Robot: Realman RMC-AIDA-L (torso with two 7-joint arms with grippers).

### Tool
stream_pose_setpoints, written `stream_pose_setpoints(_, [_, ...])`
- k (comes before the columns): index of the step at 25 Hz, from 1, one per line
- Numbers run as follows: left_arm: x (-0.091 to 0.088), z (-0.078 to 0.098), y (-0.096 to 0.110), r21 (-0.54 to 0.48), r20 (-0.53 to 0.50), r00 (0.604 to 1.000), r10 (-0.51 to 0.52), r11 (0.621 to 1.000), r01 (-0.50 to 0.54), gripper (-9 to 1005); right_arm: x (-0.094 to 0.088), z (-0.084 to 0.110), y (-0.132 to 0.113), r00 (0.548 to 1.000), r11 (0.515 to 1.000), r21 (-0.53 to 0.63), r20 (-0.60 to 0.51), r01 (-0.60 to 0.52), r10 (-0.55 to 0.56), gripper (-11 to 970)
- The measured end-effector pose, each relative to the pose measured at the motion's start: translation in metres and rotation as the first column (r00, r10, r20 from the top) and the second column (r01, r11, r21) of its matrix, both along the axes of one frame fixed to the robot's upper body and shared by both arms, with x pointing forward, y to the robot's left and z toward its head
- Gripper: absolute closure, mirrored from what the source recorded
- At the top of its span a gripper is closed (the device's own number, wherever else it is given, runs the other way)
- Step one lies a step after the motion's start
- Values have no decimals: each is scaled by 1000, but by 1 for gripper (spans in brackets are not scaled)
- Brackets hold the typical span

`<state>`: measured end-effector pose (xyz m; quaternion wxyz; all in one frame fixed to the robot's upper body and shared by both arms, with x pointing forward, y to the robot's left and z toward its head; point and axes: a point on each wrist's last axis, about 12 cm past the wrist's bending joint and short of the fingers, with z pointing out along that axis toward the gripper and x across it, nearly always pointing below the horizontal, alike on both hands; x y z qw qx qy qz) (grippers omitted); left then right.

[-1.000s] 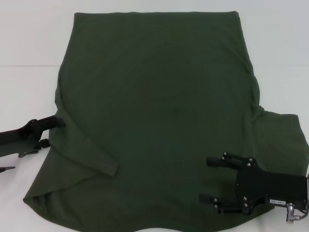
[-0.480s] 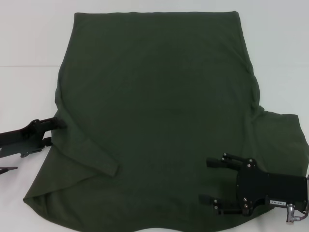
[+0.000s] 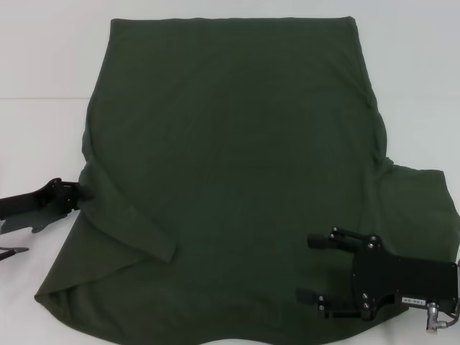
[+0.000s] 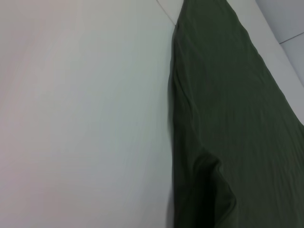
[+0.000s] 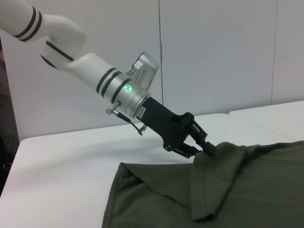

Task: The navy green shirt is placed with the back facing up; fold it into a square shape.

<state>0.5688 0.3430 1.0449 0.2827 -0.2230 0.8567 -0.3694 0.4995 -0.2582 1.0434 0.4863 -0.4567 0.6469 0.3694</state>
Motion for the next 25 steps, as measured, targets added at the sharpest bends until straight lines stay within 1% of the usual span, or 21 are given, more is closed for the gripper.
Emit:
stream_pose_setpoints(4, [1,0,0,14,10,1000,-3,1000,3,738,0,0,0,1000,1000,1,0,0,0,48])
stream_pose_setpoints(9, [1,-1,0,24,16,1000,-9,1000,8,862,0,0,0,1000,1000,1,1,1,-1,48])
stream_pose_setpoints(12, [1,0,0,15,21,1000,-3,1000,2,873,0,0,0,1000,1000,1,1,1,-1,48])
stream_pose_setpoints(18, [4,7,-6,-79,64,998,21,997,-16,880,1,0,1,1000,1000,0,1,2,-2,48])
stream_pose_setpoints(25, [6,9,-16,-138,96,995,38,990,-25,870,1,0,1,1000,1000,1,1,4,-4,47])
